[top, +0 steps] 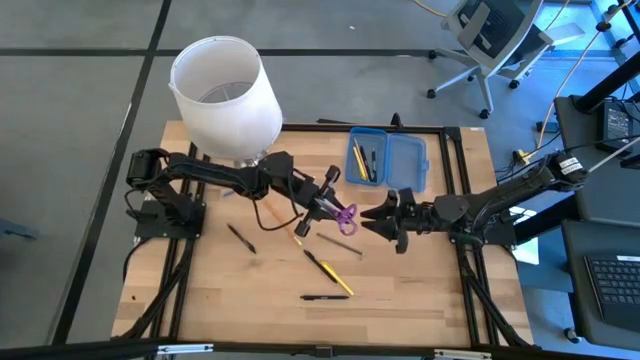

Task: Pick & place school supplies into a supply box
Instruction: Put the purple scissors into the blue supply box

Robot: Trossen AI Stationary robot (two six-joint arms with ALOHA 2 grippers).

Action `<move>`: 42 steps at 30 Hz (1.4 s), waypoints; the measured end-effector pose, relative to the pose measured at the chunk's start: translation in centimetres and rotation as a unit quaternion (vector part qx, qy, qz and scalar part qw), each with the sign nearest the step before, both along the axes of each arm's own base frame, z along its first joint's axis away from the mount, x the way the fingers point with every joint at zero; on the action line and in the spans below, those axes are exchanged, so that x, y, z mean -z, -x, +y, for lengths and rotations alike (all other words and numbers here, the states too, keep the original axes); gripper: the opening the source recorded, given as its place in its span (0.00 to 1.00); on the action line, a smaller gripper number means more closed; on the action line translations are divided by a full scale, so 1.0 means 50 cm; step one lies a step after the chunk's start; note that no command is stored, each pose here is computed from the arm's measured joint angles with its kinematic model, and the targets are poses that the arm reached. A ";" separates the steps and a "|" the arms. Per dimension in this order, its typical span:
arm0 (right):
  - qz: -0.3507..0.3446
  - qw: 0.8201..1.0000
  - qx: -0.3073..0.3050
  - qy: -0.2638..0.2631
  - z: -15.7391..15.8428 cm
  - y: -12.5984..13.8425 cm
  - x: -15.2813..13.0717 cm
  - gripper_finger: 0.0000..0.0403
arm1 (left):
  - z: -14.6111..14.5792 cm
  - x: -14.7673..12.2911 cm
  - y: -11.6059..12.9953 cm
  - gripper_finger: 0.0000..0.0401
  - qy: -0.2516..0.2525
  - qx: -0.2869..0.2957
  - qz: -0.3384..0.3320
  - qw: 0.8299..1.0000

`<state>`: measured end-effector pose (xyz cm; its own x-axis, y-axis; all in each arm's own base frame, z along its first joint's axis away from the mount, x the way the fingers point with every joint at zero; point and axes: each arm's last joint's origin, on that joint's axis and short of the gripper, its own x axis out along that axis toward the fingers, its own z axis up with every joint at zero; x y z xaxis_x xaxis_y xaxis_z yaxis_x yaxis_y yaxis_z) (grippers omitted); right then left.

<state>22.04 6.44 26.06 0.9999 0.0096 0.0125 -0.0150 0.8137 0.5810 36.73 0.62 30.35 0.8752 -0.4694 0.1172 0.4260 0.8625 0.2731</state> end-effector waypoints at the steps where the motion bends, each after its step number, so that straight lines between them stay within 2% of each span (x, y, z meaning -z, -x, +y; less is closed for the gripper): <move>1: 0.000 1.000 -0.001 -0.015 -0.002 -0.001 0.000 0.42 | 0.000 0.000 0.000 0.13 -0.001 -0.003 0.000 1.000; 6: -0.001 0.999 -0.008 -0.038 -0.005 -0.002 -0.001 0.42 | 0.000 0.000 0.000 0.14 -0.015 -0.005 -0.008 1.000; 13: -0.034 0.998 -0.030 -0.039 -0.003 -0.001 -0.014 0.42 | 0.004 0.000 0.000 0.14 -0.024 -0.009 -0.013 1.000; 17: -0.025 0.999 -0.033 -0.035 -0.005 -0.009 -0.006 0.42 | 0.003 0.000 0.000 0.14 -0.032 -0.010 -0.017 0.999; 30: -0.089 0.988 -0.120 -0.040 -0.009 -0.052 0.008 0.42 | 0.001 -0.005 0.001 0.14 -0.035 -0.002 -0.031 0.999; 37: -0.135 0.977 -0.161 -0.037 -0.006 -0.047 -0.009 0.33 | 0.000 -0.025 0.006 0.14 -0.038 -0.002 -0.087 0.995; 42: -0.146 0.975 -0.165 -0.037 -0.005 -0.046 -0.013 0.26 | -0.007 -0.027 0.006 0.14 -0.038 0.001 -0.094 0.995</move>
<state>24.34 6.18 26.70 0.8962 0.3191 0.3082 -0.4425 0.6920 0.5704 36.43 0.26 31.72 0.8405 -0.4846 0.2422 0.3630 0.8357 0.4121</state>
